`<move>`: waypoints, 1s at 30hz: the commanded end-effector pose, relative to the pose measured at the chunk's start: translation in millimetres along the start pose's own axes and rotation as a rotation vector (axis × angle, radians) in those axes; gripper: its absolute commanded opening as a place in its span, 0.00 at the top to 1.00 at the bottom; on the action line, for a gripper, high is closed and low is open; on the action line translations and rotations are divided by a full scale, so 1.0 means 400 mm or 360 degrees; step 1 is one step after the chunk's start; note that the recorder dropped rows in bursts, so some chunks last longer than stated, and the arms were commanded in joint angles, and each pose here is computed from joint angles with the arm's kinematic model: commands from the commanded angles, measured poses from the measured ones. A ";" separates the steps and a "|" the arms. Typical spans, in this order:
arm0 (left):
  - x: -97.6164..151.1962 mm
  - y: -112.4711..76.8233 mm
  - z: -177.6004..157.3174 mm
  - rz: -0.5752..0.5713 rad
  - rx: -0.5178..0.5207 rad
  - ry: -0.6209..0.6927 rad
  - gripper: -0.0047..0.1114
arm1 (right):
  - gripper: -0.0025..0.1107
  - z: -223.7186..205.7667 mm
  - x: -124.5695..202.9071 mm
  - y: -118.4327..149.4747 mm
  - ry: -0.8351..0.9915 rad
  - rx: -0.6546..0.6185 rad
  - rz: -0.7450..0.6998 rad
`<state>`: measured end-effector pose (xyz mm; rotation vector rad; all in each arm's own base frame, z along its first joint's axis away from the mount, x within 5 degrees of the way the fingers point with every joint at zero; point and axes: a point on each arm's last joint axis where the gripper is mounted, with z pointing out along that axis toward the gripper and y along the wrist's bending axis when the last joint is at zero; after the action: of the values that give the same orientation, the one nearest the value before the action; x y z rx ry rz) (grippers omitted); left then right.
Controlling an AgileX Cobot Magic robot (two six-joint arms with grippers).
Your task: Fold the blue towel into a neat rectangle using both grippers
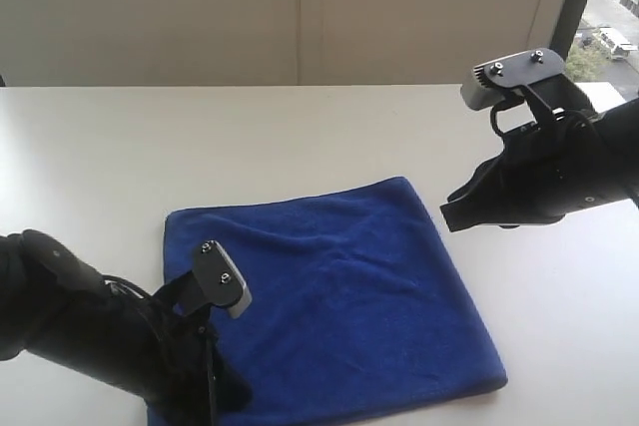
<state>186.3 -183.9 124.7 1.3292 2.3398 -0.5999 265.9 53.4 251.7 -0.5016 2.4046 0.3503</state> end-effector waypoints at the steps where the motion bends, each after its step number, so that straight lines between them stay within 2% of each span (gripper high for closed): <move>1: 0.065 -0.027 0.007 0.0018 0.0080 0.0142 0.96 | 0.98 -0.004 0.002 0.002 -0.0005 -0.0007 0.0022; 6: 0.077 -0.019 -0.005 0.0038 0.0010 0.0210 0.96 | 0.98 -0.004 0.002 0.002 -0.0006 -0.0007 0.0022; 11: 0.090 0.003 -0.017 -0.0044 -0.0110 0.0299 0.96 | 0.98 -0.004 0.002 0.002 -0.0006 -0.0007 0.0022; 16: 0.117 0.076 -0.045 -0.0232 -0.0226 0.0316 0.96 | 0.98 -0.004 0.002 0.002 -0.0006 -0.0007 0.0022; 20: 0.114 0.130 -0.070 -0.0378 -0.0294 0.0255 0.96 | 0.98 -0.004 0.002 0.002 -0.0009 -0.0007 0.0025; 26: 0.070 0.205 -0.111 -0.0413 -0.0411 0.0132 0.96 | 0.98 -0.004 0.001 0.003 -0.0015 -0.0018 0.0044; 30: 0.030 0.206 -0.130 -0.0393 -0.0241 0.0139 0.96 | 0.98 0.006 0.003 0.000 0.0002 -0.0021 0.0054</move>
<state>244.9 -105.0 140.4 0.9770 2.5656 -0.3454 265.5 54.1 252.1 -0.4846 2.4035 0.3680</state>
